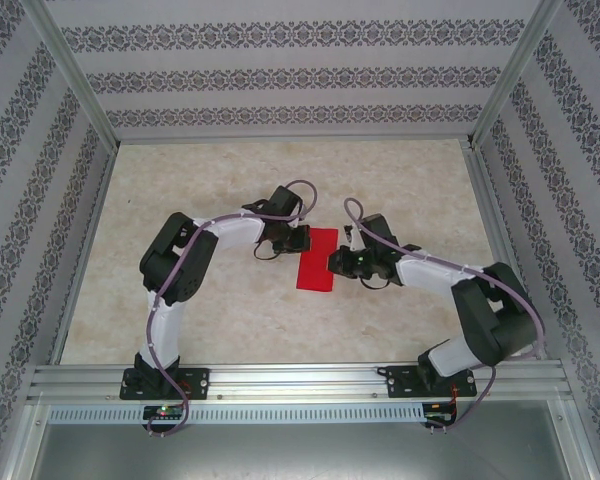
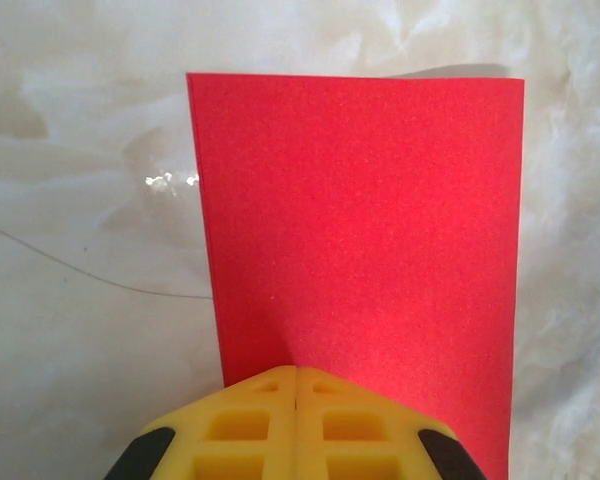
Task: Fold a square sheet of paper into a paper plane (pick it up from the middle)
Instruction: Fold the square sheet of paper in half at the center of the table, then rotate the square sheet of paper at the center of the table.
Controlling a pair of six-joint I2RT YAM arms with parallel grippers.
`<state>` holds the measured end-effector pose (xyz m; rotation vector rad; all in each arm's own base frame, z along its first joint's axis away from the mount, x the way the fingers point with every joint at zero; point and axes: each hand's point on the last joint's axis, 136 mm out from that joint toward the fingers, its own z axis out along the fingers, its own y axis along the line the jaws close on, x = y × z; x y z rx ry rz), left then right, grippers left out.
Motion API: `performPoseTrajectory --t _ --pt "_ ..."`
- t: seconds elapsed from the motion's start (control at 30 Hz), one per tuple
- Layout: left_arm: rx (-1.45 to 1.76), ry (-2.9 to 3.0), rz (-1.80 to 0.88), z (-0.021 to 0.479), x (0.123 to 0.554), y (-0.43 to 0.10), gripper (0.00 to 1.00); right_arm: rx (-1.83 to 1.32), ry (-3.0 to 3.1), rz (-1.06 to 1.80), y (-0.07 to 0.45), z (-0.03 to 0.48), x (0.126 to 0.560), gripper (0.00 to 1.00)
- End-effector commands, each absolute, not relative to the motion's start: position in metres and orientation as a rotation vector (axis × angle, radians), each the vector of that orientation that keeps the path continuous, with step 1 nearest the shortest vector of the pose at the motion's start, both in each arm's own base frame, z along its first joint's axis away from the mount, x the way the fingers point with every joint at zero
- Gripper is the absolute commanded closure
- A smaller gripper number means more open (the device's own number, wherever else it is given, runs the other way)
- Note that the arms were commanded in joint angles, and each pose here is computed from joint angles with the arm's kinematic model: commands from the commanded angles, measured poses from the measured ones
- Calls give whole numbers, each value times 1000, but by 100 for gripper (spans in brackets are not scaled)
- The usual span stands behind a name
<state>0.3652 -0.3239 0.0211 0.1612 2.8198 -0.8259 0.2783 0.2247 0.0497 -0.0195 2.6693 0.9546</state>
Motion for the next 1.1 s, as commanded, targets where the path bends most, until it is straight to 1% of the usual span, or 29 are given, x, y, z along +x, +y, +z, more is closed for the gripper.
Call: performPoseTrajectory --t 0.0,0.1,0.17,0.23,0.37,0.5,0.7,0.83,0.9,0.97,1.07 --pt "213 2904 -681 9 352 -308 97 -42 2705 894 235 37 280 89" --pt "182 2859 -707 29 354 -308 93 -11 2739 883 241 26 277 90" --pt "126 2829 -711 41 354 -302 87 0 2743 895 247 22 274 89" --pt "71 2799 -710 51 353 -294 77 -17 2726 889 253 22 271 90" --pt "-38 2754 -675 66 342 -271 64 -7 2730 866 262 16 269 90" --pt "-143 2728 -625 74 325 -244 61 34 2747 854 275 9 267 90" --pt "-277 2683 -597 80 292 -210 59 94 2757 847 305 5 271 90" --pt "-338 2632 -622 86 274 -194 58 202 2747 922 335 10 280 90" --pt "-342 2604 -671 90 269 -193 58 204 2712 978 349 22 287 91" --pt "-291 2585 -743 95 265 -201 58 160 2630 1029 355 48 298 90" --pt "-211 2562 -798 103 261 -214 59 112 2544 1026 341 80 309 89"
